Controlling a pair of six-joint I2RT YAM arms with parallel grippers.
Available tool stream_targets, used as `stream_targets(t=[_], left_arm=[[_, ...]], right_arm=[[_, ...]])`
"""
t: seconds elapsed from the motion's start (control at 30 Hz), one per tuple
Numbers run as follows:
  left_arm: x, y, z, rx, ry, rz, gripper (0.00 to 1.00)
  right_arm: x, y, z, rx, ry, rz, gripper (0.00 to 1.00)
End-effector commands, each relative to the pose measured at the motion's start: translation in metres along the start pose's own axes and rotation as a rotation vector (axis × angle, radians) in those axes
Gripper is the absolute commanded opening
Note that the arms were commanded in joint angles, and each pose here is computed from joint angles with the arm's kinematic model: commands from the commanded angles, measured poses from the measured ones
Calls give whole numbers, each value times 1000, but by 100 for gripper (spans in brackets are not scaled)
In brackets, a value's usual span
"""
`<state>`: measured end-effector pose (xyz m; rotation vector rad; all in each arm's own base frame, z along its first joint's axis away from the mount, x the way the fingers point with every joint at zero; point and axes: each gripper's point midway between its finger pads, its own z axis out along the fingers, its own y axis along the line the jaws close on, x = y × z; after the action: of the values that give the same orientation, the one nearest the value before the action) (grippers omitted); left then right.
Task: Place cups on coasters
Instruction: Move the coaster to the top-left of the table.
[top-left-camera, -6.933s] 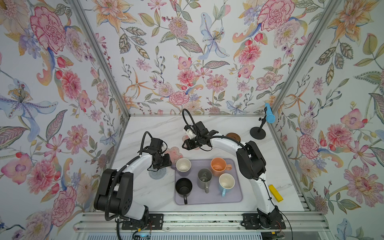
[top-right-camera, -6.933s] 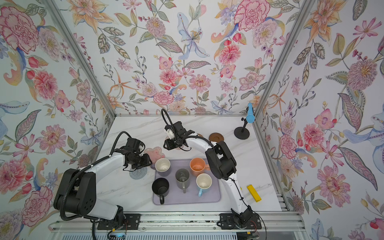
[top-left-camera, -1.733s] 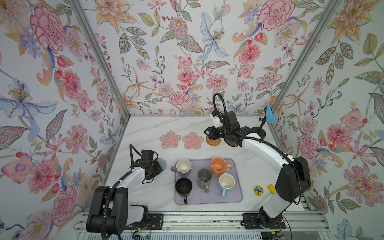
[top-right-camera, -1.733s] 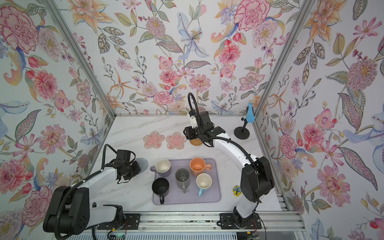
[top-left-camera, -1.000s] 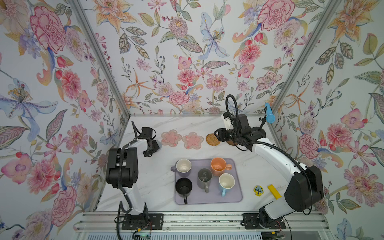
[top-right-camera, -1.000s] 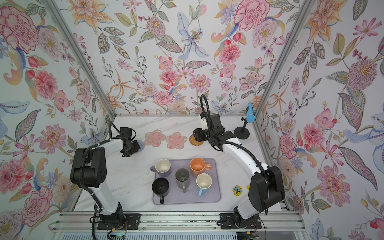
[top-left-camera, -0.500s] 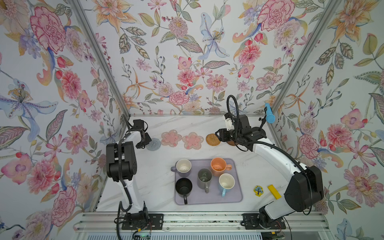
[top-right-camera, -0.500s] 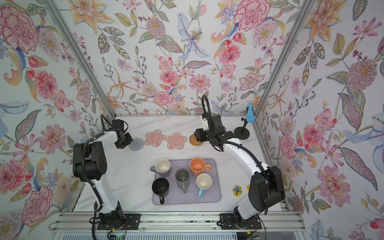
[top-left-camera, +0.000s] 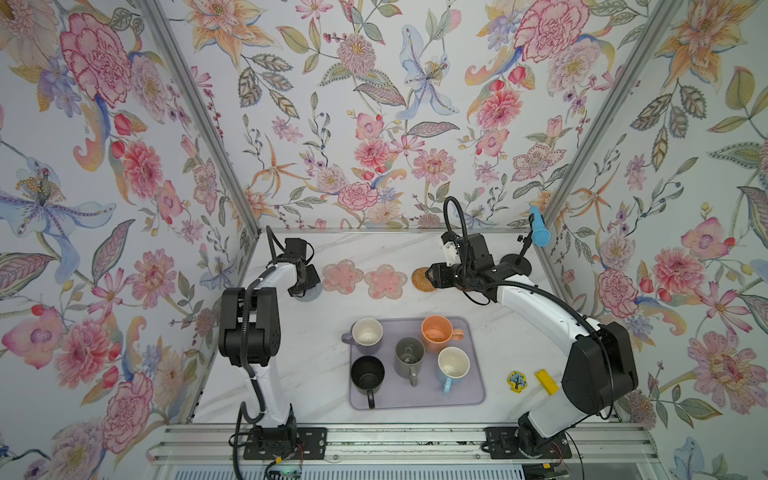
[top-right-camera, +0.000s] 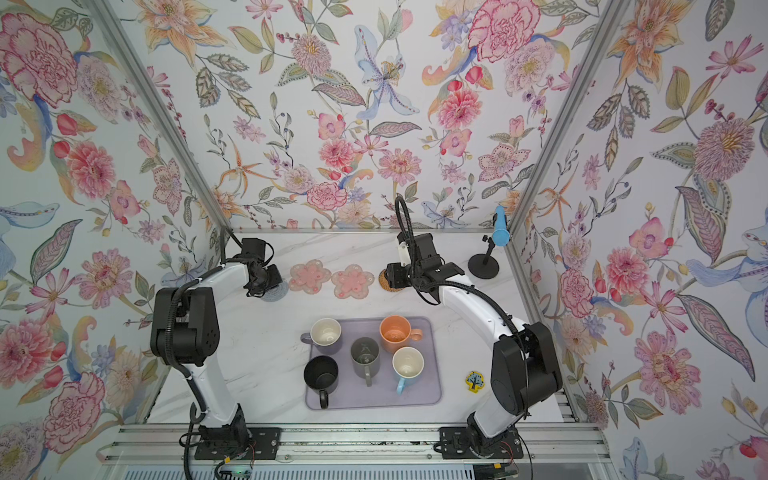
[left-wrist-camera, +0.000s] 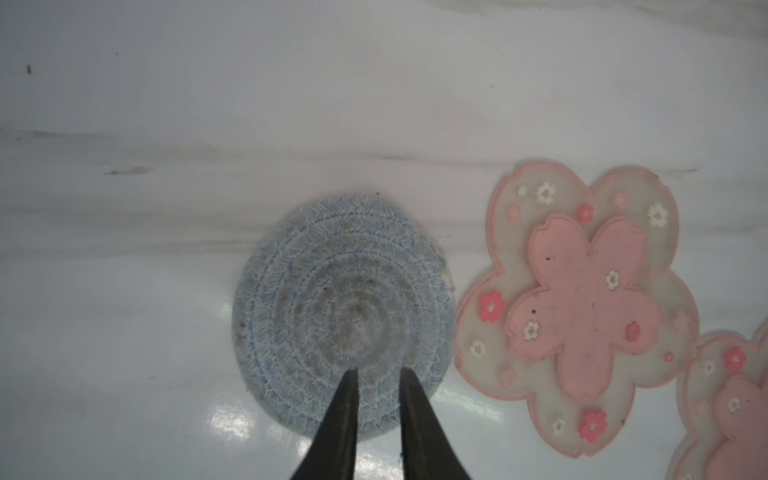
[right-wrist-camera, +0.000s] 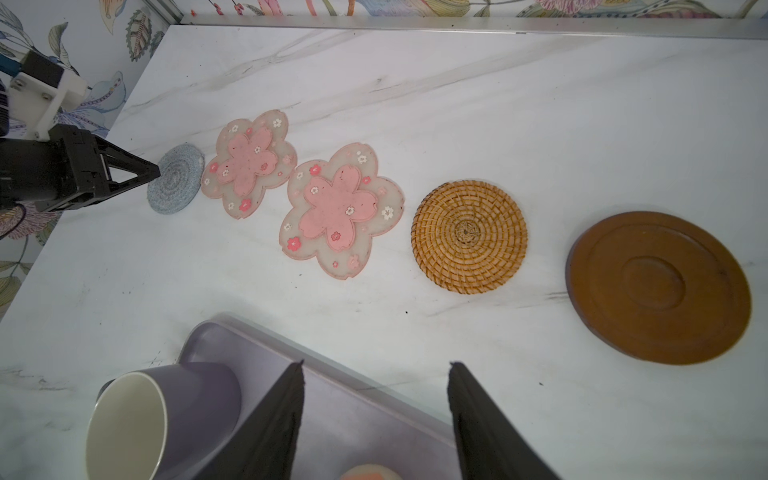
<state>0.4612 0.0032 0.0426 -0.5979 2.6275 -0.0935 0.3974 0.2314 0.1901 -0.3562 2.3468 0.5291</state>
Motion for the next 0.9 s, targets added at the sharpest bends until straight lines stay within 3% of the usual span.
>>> stream_targets(t=[0.0, 0.17, 0.47, 0.73, 0.87], left_arm=[[15, 13, 20, -40, 46, -5, 21], [14, 20, 32, -83, 63, 4, 21], [0, 68, 38, -261, 71, 18, 21], [-21, 72, 42, -258, 67, 29, 24], [-31, 54, 33, -178, 52, 60, 34]], right_arm=[[-2, -1, -2, 11, 2, 3, 58], [-4, -1, 0, 15, 6, 5, 58], [0, -4, 4, 24, 18, 9, 58], [0, -3, 8, 23, 25, 6, 58], [0, -3, 9, 22, 33, 6, 58]])
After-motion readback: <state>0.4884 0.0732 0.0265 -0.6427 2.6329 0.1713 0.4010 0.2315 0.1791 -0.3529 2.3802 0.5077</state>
